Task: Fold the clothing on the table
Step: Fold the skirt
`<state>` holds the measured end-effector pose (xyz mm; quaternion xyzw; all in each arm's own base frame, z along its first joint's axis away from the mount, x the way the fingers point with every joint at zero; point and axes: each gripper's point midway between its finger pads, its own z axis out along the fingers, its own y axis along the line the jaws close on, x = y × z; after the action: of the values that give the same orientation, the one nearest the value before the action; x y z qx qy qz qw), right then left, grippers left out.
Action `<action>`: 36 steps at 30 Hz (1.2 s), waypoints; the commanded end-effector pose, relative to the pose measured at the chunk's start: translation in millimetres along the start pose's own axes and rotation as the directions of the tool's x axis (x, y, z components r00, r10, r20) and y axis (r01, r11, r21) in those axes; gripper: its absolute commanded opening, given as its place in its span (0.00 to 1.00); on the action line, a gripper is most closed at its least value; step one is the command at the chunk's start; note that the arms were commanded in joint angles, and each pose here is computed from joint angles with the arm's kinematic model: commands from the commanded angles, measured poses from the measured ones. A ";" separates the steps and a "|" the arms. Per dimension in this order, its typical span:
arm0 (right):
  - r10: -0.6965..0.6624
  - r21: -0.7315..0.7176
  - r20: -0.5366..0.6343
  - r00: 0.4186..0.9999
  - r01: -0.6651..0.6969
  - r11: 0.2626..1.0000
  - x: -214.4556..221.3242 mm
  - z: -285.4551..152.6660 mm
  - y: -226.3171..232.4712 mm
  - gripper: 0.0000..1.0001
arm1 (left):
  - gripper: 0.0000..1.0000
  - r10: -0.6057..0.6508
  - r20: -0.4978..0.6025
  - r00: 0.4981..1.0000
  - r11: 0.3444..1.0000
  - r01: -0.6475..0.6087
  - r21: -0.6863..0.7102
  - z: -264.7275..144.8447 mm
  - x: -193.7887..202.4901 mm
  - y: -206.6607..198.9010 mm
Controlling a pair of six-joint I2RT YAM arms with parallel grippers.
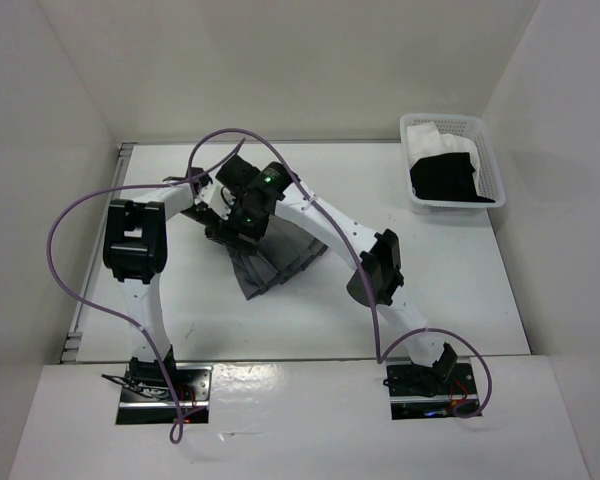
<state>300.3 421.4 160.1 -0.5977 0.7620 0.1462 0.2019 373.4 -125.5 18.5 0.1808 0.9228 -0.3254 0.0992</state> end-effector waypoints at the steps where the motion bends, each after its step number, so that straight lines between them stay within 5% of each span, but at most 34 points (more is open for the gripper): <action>1: -0.029 0.000 -0.014 0.999 0.029 1.000 2.7 -13.0 7.3 0.81 | 0.11 0.026 0.058 0.998 0.998 -0.022 -0.062 -26.0 -10.7 0.1; 8: -0.011 0.039 0.002 1.000 0.011 0.999 14.1 -47.8 -8.8 0.81 | 0.29 -0.075 0.246 0.966 0.983 0.113 -0.146 -133.2 3.5 31.0; 15: 0.104 0.088 -0.013 0.994 -0.103 0.991 60.4 -80.7 -62.1 0.81 | 0.45 0.056 0.404 0.913 0.960 0.062 -0.273 -218.6 13.6 3.3; 19: 0.270 0.157 0.008 0.963 -0.268 0.950 109.5 -105.1 -126.7 0.81 | 0.48 0.101 0.405 0.909 0.995 -0.095 -0.034 -193.8 -3.5 -52.0; 26: 0.416 0.140 0.021 0.909 -0.415 0.899 158.8 -108.4 -154.1 0.81 | 0.48 0.164 0.284 0.945 0.953 -0.227 0.202 -150.1 -6.3 -91.8; 36: 0.437 0.134 -0.011 0.899 -0.432 0.892 174.8 -94.9 -145.7 0.81 | 0.48 0.132 0.125 0.983 0.897 -0.172 0.407 -98.2 16.7 -103.1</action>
<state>387.8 187.2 123.6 -0.4001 0.9001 0.1199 0.1239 316.6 -119.2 142.5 0.2319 0.8353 -0.4821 0.1269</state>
